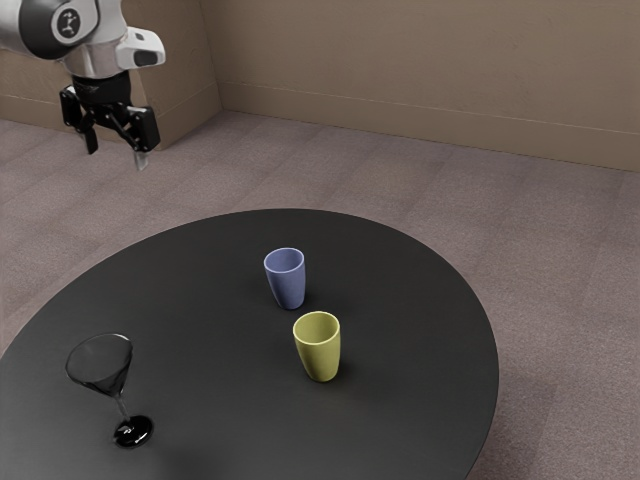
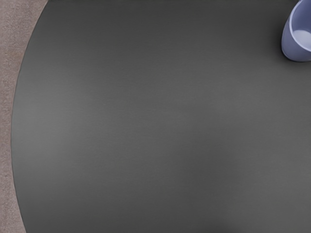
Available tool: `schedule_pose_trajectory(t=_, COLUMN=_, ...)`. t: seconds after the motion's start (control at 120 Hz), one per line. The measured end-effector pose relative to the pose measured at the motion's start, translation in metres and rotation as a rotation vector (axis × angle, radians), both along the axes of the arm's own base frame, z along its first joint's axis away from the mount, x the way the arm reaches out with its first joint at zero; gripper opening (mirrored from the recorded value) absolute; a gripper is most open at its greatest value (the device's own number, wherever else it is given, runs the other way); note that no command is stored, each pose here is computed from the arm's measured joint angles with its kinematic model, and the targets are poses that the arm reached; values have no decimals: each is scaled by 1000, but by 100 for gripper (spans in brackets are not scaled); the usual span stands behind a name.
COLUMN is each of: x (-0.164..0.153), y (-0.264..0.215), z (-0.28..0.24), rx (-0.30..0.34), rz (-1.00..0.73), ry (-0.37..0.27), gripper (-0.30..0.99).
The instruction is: Place the left cup onto the right cup
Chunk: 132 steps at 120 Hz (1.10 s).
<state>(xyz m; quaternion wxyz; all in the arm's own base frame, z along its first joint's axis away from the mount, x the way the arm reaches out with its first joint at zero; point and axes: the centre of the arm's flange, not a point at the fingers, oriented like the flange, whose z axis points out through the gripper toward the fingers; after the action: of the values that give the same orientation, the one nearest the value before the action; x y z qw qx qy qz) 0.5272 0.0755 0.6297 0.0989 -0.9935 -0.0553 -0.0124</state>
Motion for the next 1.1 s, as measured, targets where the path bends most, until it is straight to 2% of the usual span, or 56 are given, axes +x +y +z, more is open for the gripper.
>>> schedule_pose_trajectory(t=0.192, x=5, y=2, z=-5, rx=3, rz=3, ry=-4, gripper=69)
schedule_pose_trajectory(t=0.258, x=11, y=2, z=-17, rx=0, rz=2, ry=13, gripper=69)
schedule_pose_trajectory(t=0.467, x=51, y=-8, z=-100, rx=-76, rz=5, ry=121, gripper=69)
schedule_pose_trajectory(t=0.65, x=77, y=-45, z=-164, rx=-128, rz=-43, ry=159, gripper=69)
schedule_pose_trajectory(t=0.867, x=107, y=-54, z=-218, rx=-140, rz=-58, ry=134, gripper=69)
schedule_pose_trajectory(t=1.1, x=157, y=-69, z=-245, rx=-144, rz=-87, ry=39, gripper=69)
